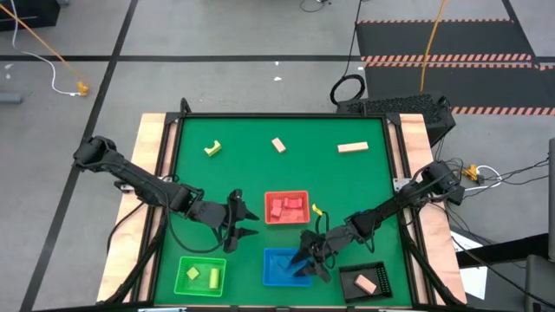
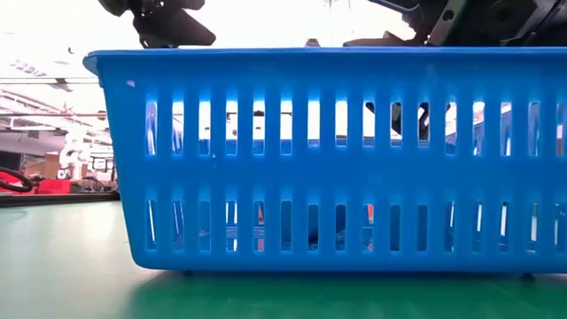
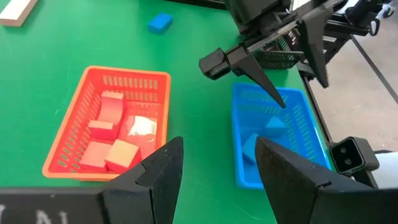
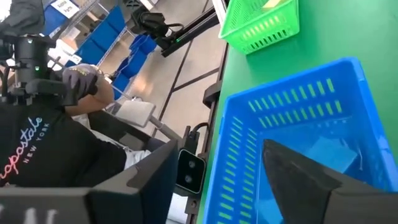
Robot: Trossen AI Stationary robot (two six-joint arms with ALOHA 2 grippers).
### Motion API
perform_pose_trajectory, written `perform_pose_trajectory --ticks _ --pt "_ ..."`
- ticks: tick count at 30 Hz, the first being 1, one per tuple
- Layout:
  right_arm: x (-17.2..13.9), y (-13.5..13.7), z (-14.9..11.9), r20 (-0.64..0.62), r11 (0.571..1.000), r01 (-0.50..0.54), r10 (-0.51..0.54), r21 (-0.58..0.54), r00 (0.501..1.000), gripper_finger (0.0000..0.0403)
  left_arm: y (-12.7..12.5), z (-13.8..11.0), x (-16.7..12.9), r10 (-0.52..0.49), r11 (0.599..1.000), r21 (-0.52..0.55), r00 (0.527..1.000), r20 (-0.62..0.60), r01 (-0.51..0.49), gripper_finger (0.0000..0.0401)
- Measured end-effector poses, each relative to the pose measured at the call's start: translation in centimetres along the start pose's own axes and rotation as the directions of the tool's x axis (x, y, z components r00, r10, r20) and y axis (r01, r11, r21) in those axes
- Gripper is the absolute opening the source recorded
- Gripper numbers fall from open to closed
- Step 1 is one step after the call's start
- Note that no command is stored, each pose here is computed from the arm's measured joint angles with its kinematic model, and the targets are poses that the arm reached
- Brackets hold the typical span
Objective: Sort & place blocks by color
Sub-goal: Put the right brown block into the black bin
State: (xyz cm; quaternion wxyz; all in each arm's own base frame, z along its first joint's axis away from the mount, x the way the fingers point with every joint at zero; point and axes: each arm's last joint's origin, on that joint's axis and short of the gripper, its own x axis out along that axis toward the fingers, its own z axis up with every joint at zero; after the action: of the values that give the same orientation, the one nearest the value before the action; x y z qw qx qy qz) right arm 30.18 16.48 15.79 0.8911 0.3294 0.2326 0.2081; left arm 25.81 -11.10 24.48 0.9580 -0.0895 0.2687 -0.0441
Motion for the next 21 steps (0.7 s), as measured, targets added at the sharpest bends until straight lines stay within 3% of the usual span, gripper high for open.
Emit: perform_pose_trajectory --ticks 6,12,16,21 --pt "-1.4 0.0 2.2 0.018 0.999 0.018 -0.017 -0.031 1.000 0.0238 0.3 0.1 0.1 0.010 1.000 -0.005 1.000 0.002 -0.010 0.0202" --pt "-5.9 -0.5 5.1 -0.062 0.966 0.211 -0.222 -0.148 0.973 0.0236 0.5 0.2 0.1 0.015 1.000 -0.010 1.000 0.003 -0.015 0.0202" --pt "-10.0 -1.4 6.7 -0.026 0.874 0.456 -0.467 -0.169 0.884 0.0236 0.5 0.2 0.1 0.015 1.000 -0.011 1.000 0.002 -0.015 0.0202" --pt "-14.8 -3.0 7.6 -0.045 0.696 0.703 -0.714 -0.147 0.698 0.0236 0.5 0.2 0.1 0.016 1.000 -0.009 1.000 0.002 -0.016 0.0202"
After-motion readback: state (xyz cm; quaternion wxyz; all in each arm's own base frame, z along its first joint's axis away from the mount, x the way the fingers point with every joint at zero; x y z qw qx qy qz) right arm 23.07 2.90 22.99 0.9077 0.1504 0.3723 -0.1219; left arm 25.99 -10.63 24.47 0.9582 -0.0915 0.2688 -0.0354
